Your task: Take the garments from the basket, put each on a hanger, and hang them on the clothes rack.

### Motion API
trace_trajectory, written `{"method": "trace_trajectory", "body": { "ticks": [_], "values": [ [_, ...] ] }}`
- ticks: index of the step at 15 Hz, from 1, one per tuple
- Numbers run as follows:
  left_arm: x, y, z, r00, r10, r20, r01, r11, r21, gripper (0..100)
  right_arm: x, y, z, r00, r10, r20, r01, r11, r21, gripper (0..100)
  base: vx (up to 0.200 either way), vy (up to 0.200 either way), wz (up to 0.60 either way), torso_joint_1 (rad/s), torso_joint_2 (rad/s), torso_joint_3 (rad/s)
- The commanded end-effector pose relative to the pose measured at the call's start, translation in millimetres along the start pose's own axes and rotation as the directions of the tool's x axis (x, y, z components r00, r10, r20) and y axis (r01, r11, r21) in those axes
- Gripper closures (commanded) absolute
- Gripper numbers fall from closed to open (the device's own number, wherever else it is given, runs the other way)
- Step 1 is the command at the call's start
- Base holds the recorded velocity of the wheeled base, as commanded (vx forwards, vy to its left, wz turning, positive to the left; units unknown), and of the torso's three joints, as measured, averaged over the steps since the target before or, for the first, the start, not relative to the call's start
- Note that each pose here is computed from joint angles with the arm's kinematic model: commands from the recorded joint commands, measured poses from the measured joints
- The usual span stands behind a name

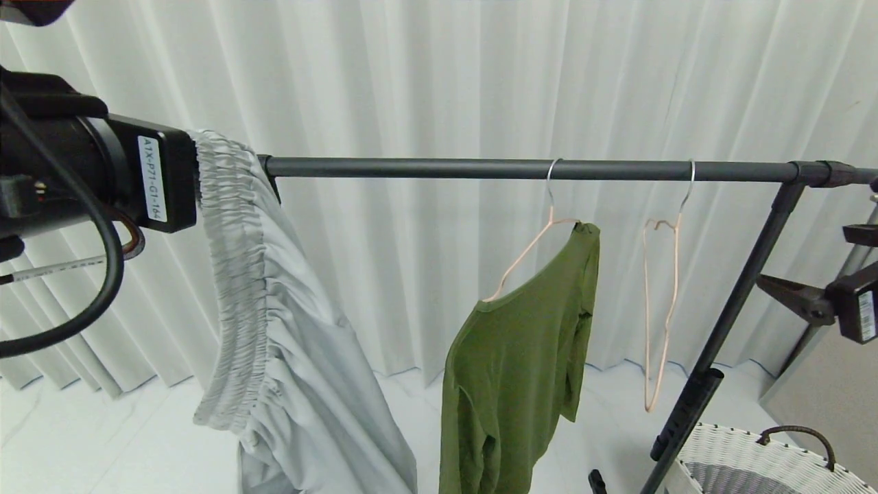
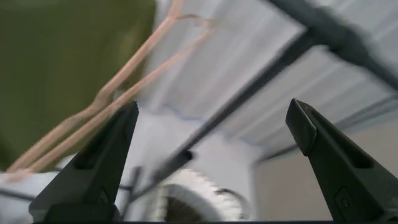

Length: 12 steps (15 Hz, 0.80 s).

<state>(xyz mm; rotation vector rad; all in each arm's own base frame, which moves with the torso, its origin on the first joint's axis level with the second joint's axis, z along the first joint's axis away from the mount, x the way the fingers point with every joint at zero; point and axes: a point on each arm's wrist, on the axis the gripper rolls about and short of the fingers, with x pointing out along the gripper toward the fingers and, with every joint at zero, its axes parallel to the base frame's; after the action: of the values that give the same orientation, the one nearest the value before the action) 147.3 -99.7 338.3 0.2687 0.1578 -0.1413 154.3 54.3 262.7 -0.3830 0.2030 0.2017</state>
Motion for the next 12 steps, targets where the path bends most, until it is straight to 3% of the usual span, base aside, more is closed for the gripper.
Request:
{"method": "trace_trajectory", "body": {
  "ticks": [1,3,6,12],
  "values": [
    [-10,5.6,-5,1.0,0.005,0.01,-0.004,1.0,-0.006,100,28,22.9,-3.7,0.993,0.097,-0.071,-0.094,0.995,0.046,0,0.0,0.0,0.0,0.0,0.0,0.0],
    [-14,10.9,-5,1.0,0.023,0.017,-0.022,1.0,-0.016,100,44,34.6,-7.0,0.984,0.134,-0.116,-0.124,0.988,0.093,0,0.0,0.0,0.0,0.0,0.0,0.0],
    [-12,15.8,-5,0.998,0.058,0.026,-0.057,0.998,-0.031,100,59,41.2,-10.4,0.976,0.144,-0.165,-0.105,0.969,0.224,0,0.0,0.0,0.0,0.0,0.0,0.0],
    [-7,13.3,-5,0.998,0.057,0.022,-0.057,0.998,-0.029,100,73,39.6,-30.9,0.957,0.123,-0.264,-0.061,0.971,0.231,0,0.0,0.0,0.0,0.0,0.0,0.0]
  ]
}}
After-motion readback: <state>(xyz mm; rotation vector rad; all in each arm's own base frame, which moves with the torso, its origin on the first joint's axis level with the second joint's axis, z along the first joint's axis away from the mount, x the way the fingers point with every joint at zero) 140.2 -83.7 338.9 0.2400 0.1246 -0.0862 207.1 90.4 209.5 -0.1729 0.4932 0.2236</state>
